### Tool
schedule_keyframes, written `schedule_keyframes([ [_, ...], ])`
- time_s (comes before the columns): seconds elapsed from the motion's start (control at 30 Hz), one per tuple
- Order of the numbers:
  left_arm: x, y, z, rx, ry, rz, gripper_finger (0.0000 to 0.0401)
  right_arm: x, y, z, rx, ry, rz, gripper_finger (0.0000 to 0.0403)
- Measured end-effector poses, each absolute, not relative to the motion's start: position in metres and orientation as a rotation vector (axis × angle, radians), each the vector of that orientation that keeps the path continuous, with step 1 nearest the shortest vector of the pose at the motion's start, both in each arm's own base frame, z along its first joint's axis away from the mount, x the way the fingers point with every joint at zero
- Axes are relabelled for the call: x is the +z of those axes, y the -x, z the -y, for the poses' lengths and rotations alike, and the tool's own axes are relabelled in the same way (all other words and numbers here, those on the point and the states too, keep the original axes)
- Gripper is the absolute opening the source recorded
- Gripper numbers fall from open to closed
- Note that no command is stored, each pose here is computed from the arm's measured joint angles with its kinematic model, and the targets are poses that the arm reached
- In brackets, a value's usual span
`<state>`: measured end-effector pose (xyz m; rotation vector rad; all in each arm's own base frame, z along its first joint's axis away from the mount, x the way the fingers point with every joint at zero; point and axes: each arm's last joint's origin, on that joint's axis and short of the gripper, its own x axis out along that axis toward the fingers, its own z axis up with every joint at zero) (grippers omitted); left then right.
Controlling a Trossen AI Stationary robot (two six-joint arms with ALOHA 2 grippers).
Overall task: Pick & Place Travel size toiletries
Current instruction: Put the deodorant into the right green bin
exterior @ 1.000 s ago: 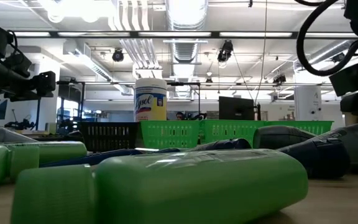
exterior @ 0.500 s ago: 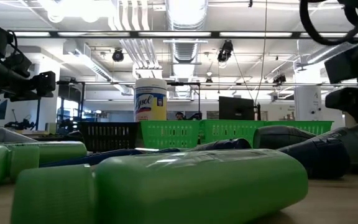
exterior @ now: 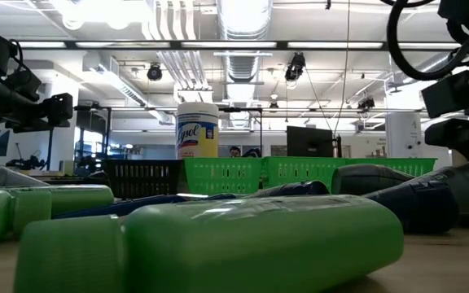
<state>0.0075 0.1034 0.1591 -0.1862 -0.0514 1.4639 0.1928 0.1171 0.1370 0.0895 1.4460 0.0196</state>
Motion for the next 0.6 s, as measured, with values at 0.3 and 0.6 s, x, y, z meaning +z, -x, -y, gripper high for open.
schedule_keyframes([
  [0.3,0.159,-0.007,-0.103,1.464,0.186,0.052,0.0204,0.174,-0.194,-0.115,-0.063,-0.194,-1.456,0.0208],
  [0.6,0.159,-0.007,-0.103,1.464,0.186,0.051,0.0204,0.237,-0.177,-0.061,-0.657,-0.869,-1.071,0.0209],
])
